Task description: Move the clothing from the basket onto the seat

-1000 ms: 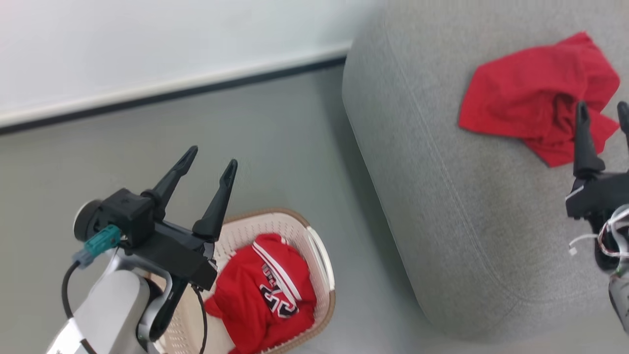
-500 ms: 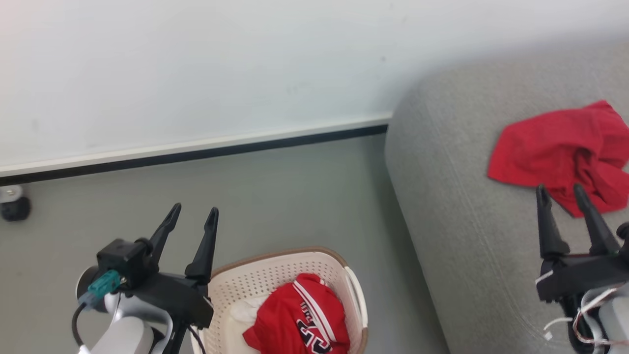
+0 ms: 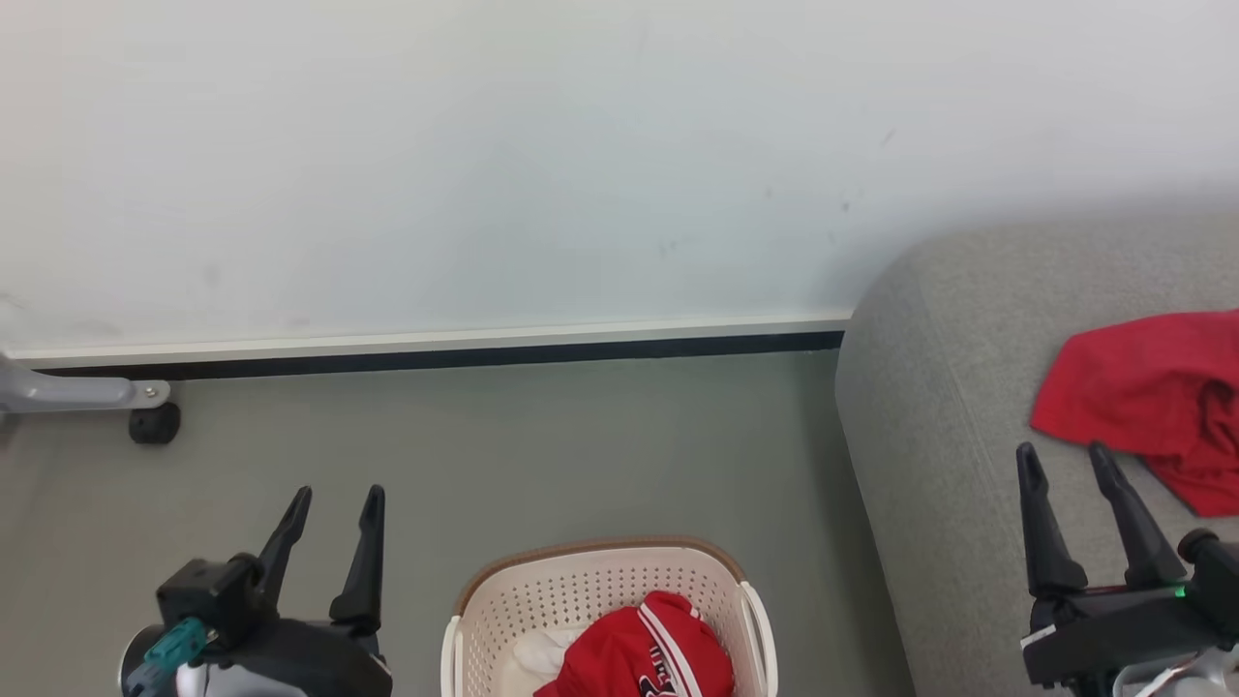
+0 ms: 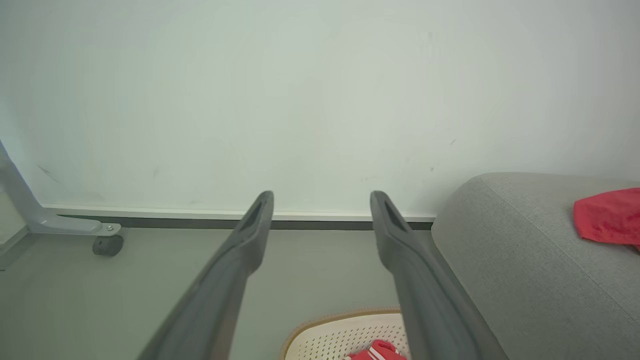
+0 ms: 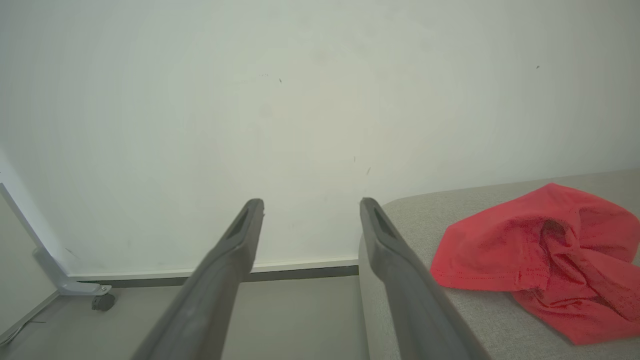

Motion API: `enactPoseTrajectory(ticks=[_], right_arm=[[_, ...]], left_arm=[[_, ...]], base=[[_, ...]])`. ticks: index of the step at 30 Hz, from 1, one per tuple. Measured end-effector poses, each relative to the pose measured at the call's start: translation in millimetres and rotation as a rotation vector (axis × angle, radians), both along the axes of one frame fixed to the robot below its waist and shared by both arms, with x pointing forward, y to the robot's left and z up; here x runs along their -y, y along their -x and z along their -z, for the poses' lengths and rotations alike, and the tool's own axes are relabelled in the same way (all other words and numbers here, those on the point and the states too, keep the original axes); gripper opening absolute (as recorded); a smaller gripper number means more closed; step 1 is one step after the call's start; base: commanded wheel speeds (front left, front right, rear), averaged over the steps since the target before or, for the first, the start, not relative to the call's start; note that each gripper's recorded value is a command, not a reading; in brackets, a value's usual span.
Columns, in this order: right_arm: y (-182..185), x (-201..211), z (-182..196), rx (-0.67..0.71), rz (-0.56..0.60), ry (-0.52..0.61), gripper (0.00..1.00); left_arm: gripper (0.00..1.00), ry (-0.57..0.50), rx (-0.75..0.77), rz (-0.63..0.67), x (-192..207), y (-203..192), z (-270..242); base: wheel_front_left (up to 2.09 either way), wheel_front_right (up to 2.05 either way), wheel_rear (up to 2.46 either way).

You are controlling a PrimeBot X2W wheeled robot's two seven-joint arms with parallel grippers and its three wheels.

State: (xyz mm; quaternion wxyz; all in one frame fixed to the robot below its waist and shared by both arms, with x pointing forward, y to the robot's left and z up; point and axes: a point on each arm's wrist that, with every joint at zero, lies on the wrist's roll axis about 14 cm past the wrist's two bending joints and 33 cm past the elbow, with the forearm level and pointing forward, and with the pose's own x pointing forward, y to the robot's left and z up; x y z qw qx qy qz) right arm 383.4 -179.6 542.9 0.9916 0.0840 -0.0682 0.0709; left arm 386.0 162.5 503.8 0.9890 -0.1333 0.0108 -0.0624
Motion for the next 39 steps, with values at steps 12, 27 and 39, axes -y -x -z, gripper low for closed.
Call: enactPoseTrajectory(ticks=[12,27,39], right_arm=[[7.5,-5.2,-3.7,0.02,0.014,0.022,1.0],[9.3,1.3,-11.9,0.05,0.041,0.023,1.0],[11.2,4.7,-8.3,0.041,0.059,0.014,1.0]], left_arm=[[1.0,-0.031,0.015,-0.062,-20.7,13.1,-0.7],[1.0,-0.022,0.043,-0.075,-19.2,10.6,-8.4],[1.0,-0.019,0.043,-0.064,-13.6,7.7,-7.0]], base=[[0.0,0.0,0.0],[0.0,0.0,0.0],[0.0,0.0,0.0]])
